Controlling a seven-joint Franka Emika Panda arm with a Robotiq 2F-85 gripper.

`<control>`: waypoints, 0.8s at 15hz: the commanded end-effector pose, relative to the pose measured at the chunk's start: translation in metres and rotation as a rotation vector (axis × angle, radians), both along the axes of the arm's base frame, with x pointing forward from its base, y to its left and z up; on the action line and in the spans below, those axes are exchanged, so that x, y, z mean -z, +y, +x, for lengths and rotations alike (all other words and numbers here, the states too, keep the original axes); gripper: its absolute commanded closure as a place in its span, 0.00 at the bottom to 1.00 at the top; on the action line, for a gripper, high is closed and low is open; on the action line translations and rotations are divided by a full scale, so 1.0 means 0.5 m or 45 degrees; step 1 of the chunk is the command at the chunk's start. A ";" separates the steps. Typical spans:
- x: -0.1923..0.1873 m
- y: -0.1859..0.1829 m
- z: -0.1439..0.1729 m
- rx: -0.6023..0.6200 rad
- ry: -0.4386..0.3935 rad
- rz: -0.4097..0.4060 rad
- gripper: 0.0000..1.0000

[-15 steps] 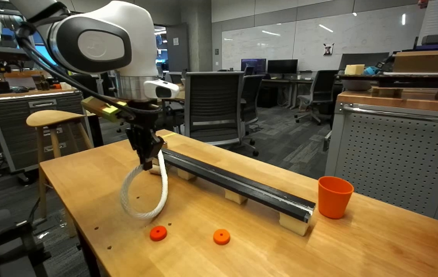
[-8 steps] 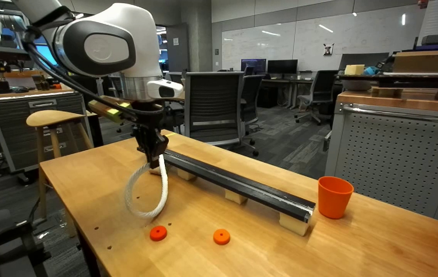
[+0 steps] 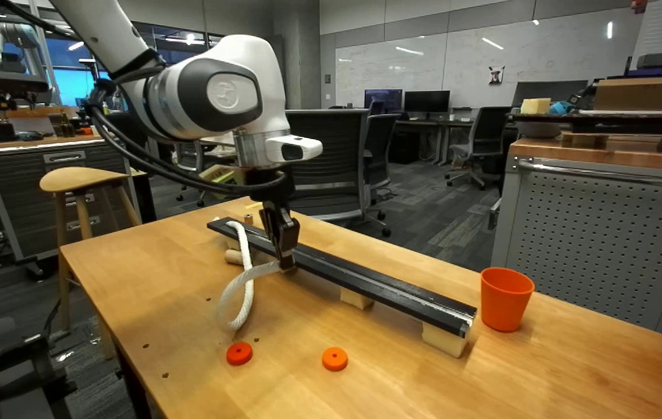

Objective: Stretch the white rope completely in the middle of the black object

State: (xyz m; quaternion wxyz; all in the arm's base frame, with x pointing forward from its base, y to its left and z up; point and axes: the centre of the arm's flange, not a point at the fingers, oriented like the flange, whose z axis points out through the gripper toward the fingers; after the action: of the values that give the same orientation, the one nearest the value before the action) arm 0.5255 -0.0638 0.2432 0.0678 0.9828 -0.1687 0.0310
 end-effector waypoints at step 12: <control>0.044 -0.170 0.159 0.505 -0.038 -0.317 0.97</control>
State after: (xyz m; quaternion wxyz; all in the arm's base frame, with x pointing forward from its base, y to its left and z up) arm 0.5859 -0.1396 0.2154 0.1505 0.9287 -0.3355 0.0474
